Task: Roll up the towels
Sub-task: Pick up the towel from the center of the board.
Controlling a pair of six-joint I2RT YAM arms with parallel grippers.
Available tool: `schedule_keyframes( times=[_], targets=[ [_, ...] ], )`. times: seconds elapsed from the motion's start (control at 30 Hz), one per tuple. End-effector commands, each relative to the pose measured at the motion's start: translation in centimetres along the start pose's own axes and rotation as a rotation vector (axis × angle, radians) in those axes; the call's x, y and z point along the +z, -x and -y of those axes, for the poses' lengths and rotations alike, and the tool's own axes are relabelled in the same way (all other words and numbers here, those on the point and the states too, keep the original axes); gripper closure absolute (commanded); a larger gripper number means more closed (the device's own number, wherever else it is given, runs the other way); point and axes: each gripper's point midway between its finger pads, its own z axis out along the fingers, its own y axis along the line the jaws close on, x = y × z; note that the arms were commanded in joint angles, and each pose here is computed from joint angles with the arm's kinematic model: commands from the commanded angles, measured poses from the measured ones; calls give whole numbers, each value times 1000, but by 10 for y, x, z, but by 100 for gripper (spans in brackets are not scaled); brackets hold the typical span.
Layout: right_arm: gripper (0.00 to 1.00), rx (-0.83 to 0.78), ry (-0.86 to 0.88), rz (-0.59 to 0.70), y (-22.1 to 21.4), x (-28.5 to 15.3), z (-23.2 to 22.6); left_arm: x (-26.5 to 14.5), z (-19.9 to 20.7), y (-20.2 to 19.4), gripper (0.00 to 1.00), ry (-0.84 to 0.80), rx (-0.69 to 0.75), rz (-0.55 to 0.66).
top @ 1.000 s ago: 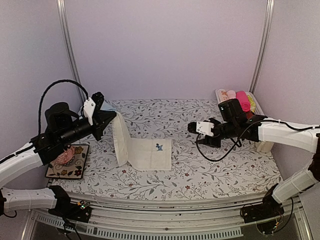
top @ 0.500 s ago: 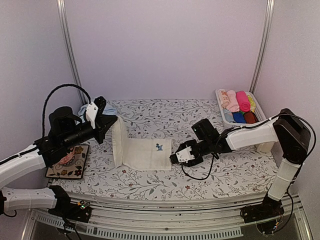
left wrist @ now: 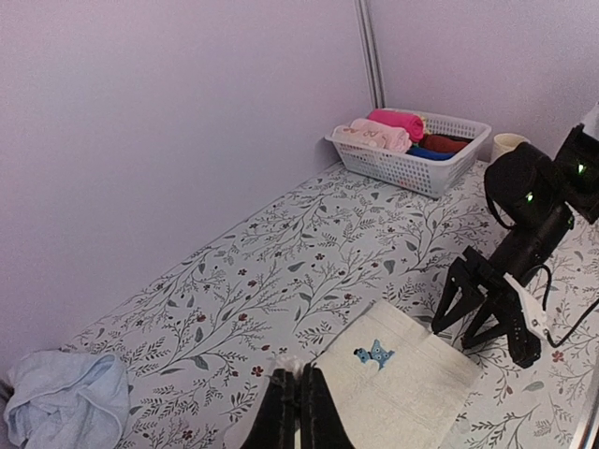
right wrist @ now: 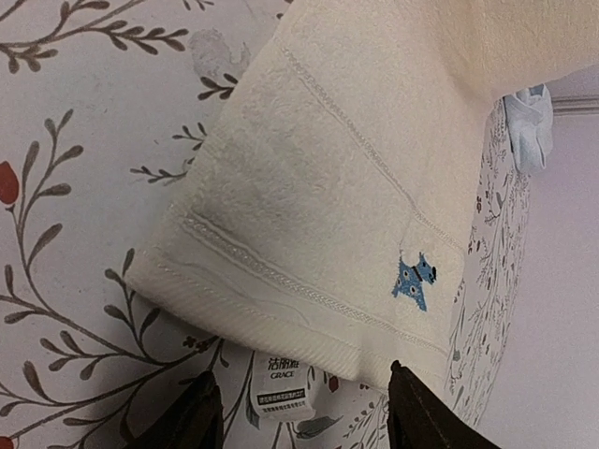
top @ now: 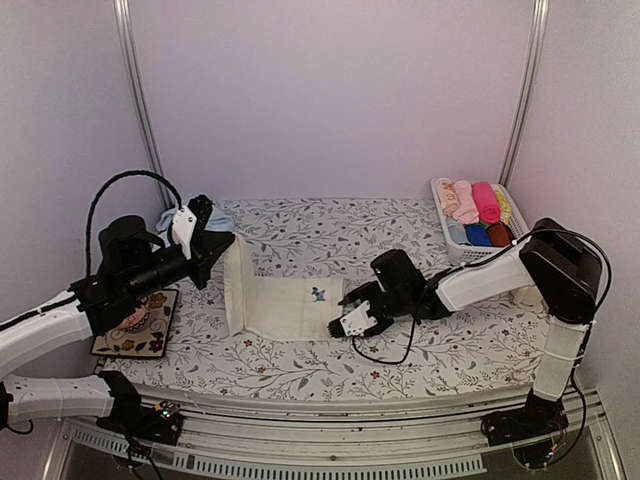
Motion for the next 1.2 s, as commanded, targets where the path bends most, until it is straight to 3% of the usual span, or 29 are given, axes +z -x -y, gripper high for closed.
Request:
schedule_keyframes(
  times=[0.0, 0.83, 1.17],
  targets=[
    [39, -21, -23, -30, -5, 9, -5, -4, -3, 10, 100, 18, -2, 40],
    [39, -9, 50, 117, 37, 10, -39, -7, -3, 6, 100, 19, -22, 25],
    [49, 28, 67, 139, 43, 14, -38, -5, -3, 4, 100, 20, -23, 20]
  ],
)
